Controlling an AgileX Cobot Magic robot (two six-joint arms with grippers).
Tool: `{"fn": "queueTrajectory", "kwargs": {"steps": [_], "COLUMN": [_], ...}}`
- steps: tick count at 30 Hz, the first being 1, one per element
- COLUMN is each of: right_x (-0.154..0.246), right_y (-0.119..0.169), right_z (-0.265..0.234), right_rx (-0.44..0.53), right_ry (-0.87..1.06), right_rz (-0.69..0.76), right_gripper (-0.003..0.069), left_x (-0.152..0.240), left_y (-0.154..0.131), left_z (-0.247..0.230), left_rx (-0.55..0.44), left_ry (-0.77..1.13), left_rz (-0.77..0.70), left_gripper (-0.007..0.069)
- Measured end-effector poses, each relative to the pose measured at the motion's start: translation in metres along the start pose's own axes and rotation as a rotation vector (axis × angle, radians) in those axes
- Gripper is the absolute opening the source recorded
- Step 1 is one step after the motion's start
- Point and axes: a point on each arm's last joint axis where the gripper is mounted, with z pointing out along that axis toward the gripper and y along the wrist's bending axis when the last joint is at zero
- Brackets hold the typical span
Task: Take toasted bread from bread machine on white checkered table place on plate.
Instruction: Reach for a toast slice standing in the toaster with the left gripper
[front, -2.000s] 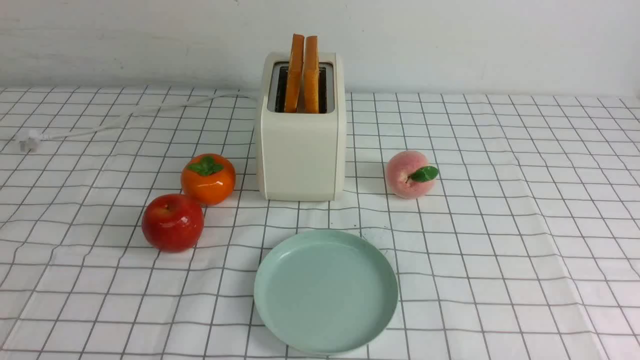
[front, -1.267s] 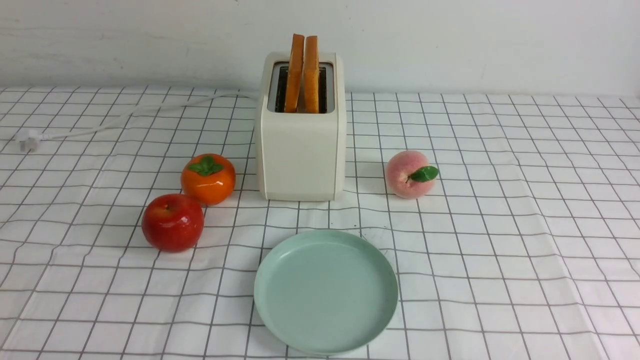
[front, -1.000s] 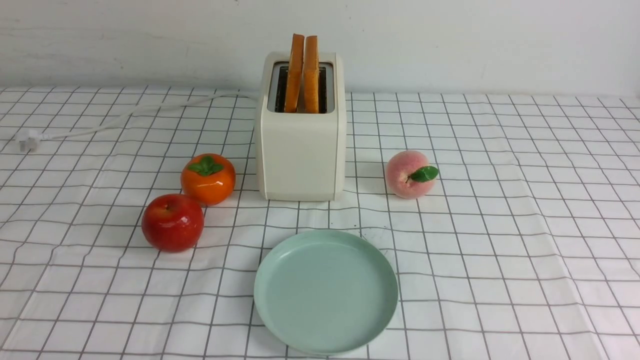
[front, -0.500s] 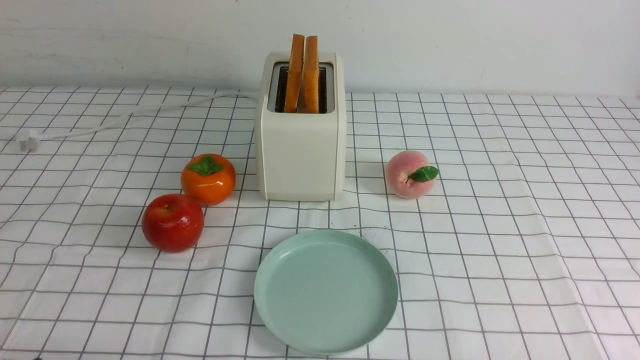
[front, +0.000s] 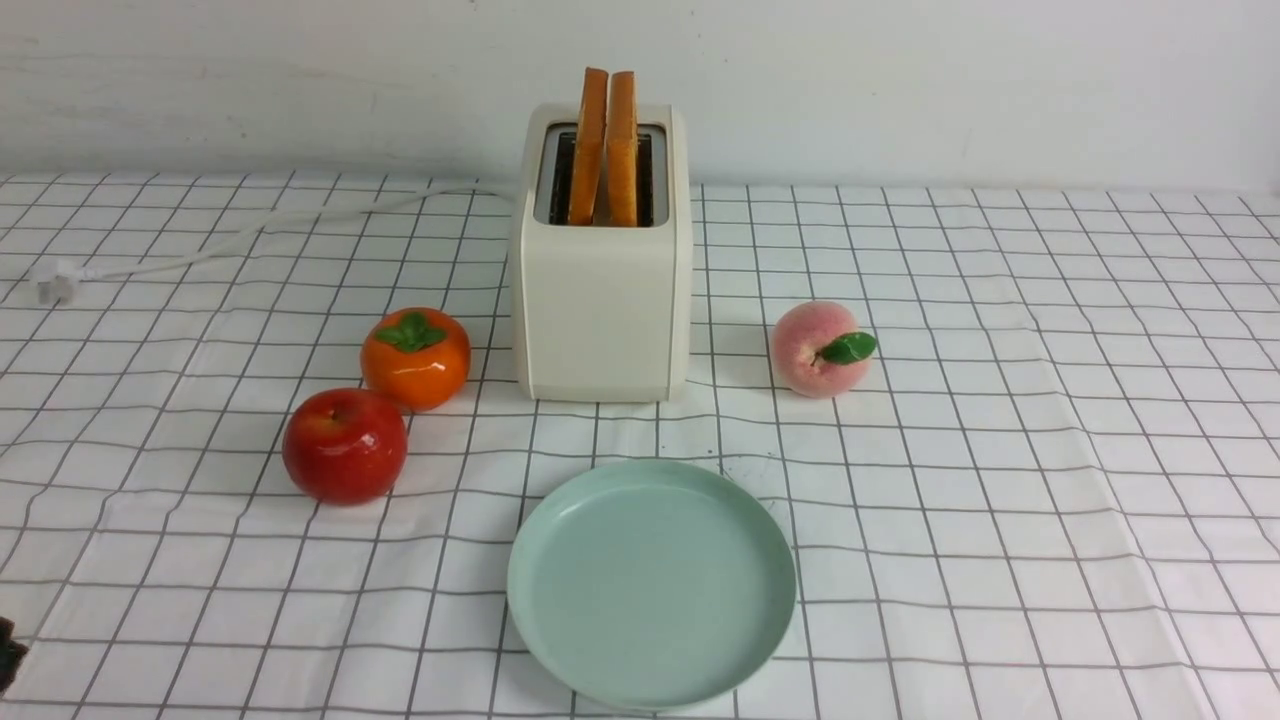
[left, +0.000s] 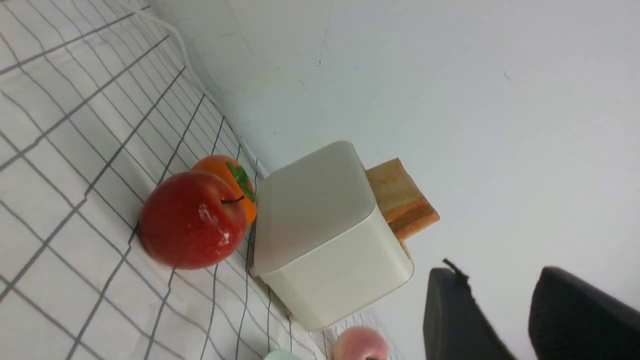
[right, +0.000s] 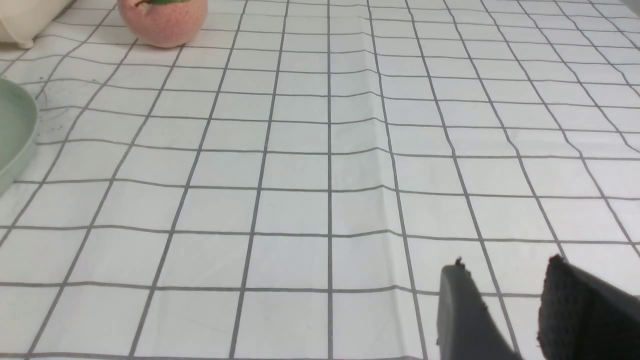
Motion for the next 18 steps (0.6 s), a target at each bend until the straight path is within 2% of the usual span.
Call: {"fn": "queueTrajectory", "kwargs": {"steps": [3, 4, 5, 7, 10, 14, 18], "right_x": [0.000, 0.000, 0.000, 0.000, 0.000, 0.000, 0.000], "right_y": [0.000, 0.000, 0.000, 0.000, 0.000, 0.000, 0.000], "right_z": [0.000, 0.000, 0.000, 0.000, 0.000, 0.000, 0.000], "right_rx": [0.000, 0.000, 0.000, 0.000, 0.000, 0.000, 0.000], "right_ry": [0.000, 0.000, 0.000, 0.000, 0.000, 0.000, 0.000], "right_rz": [0.000, 0.000, 0.000, 0.000, 0.000, 0.000, 0.000], "right_gripper": [0.0240, 0.0240, 0.0240, 0.0240, 0.0240, 0.0240, 0.0240], "left_x": [-0.003, -0.006, -0.008, -0.015, -0.022, -0.036, -0.046], "left_y": [-0.022, -0.036, -0.040, -0.065, -0.087, -0.105, -0.120], "left_z": [0.001, 0.004, 0.004, 0.016, 0.042, 0.085, 0.155], "left_rx": [-0.011, -0.038, -0.028, -0.115, -0.300, -0.480, -0.534], "left_ry": [0.103, 0.176, 0.170, 0.328, 0.576, 0.782, 0.869], "left_rz": [0.055, 0.114, 0.118, 0.238, 0.360, 0.509, 0.583], "left_gripper": [0.0111, 0.0056, 0.0056, -0.0013, -0.0013, -0.0013, -0.0013]}}
